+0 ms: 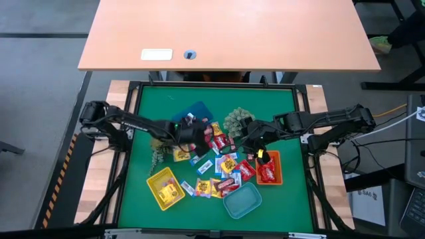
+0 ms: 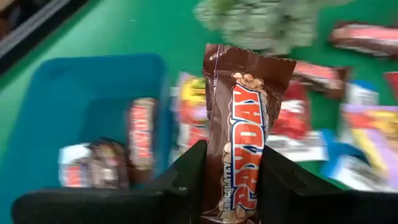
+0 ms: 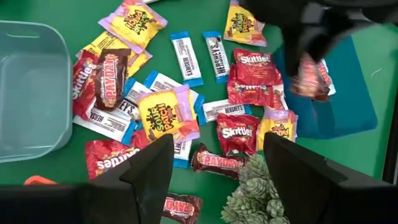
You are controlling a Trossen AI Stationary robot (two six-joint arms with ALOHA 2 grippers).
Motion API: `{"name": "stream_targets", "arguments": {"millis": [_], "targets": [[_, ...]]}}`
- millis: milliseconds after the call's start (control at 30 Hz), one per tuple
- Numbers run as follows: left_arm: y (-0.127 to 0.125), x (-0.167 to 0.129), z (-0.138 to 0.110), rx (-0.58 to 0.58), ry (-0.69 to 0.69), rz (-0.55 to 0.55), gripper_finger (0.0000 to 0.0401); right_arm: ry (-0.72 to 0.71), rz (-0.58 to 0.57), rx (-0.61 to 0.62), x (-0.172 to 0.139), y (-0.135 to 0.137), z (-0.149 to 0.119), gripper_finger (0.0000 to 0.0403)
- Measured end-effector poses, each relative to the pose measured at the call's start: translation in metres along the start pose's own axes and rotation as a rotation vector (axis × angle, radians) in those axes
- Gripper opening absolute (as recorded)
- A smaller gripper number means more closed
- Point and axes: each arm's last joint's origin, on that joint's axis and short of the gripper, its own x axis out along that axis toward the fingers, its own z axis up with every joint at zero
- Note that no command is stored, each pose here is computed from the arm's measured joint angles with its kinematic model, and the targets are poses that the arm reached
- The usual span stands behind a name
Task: Sort candy
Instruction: Put the brown chocolate into the blue bin
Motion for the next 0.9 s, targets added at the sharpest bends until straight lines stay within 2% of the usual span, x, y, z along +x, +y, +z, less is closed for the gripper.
{"name": "stream_targets", "arguments": {"millis": [333,567,900], "targets": [[0.046,0.021,0.016,-0.094,0.044,0.131,0.0097,0.002,0.001,0.000,0.000,0.000,0.000,0.0248],[0.063,0.027,0.017,-0.113,0.103,0.170,0.0098,0.002,0.001,0.000,0.000,0.000,0.000,0.0248],[0.071,0.029,0.018,-0.103,0.130,0.175,0.0156,-0.002,0.010,0.000,0.000,0.000,0.000,0.0248]]}}
